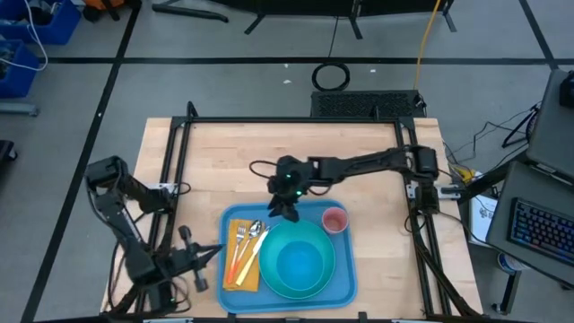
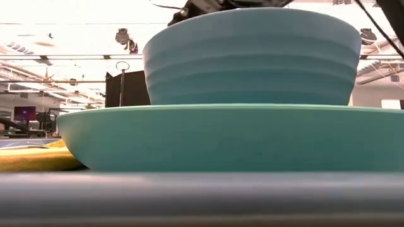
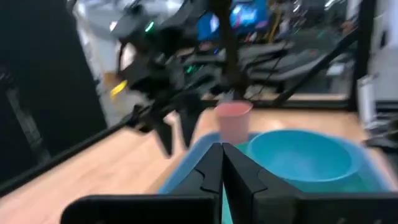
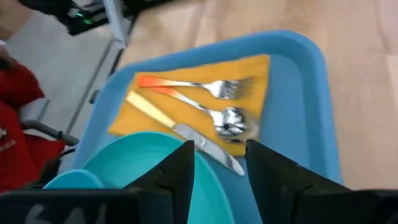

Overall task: Set up tray
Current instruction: Adjust the orange spoon on top of the yellow table napkin

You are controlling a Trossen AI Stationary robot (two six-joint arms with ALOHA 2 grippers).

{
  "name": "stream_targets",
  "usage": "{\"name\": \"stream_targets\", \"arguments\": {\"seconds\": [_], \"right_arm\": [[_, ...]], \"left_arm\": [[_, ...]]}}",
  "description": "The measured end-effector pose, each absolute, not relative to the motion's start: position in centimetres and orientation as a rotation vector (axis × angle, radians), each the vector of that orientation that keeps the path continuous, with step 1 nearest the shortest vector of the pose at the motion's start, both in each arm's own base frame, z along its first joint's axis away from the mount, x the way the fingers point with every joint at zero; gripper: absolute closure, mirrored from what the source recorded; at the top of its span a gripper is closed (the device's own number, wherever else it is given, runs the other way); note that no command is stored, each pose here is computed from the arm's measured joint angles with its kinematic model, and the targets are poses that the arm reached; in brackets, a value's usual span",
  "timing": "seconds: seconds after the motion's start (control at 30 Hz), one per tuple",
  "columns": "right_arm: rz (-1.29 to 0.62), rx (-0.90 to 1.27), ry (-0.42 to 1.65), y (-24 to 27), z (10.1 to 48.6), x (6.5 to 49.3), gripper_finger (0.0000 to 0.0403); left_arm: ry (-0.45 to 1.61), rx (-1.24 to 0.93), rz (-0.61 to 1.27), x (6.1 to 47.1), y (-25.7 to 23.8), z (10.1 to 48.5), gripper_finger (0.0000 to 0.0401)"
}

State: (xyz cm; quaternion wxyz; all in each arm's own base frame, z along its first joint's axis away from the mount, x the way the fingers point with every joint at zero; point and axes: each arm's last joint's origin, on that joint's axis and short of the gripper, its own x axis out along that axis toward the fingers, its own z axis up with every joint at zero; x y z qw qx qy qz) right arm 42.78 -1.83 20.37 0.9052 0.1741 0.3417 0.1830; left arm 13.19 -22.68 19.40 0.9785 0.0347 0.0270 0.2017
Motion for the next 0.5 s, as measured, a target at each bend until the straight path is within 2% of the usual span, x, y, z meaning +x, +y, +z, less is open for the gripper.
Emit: {"name": "stream_targets", "arguments": {"seconds": [0.27, 0.5], "right_arm": [[0.348, 0.392, 0.937, -2.4, 18.9, 45.6, 0.028], [0.35, 0.368, 0.994, -2.6, 17.8, 47.0, 0.0284]], "left_arm": [[0.025, 0.132, 0.32, 10.9, -23.5, 19.4, 0.0395], [0.024, 0.143, 0.327, 11.0, -23.3, 19.4, 0.0392]]}}
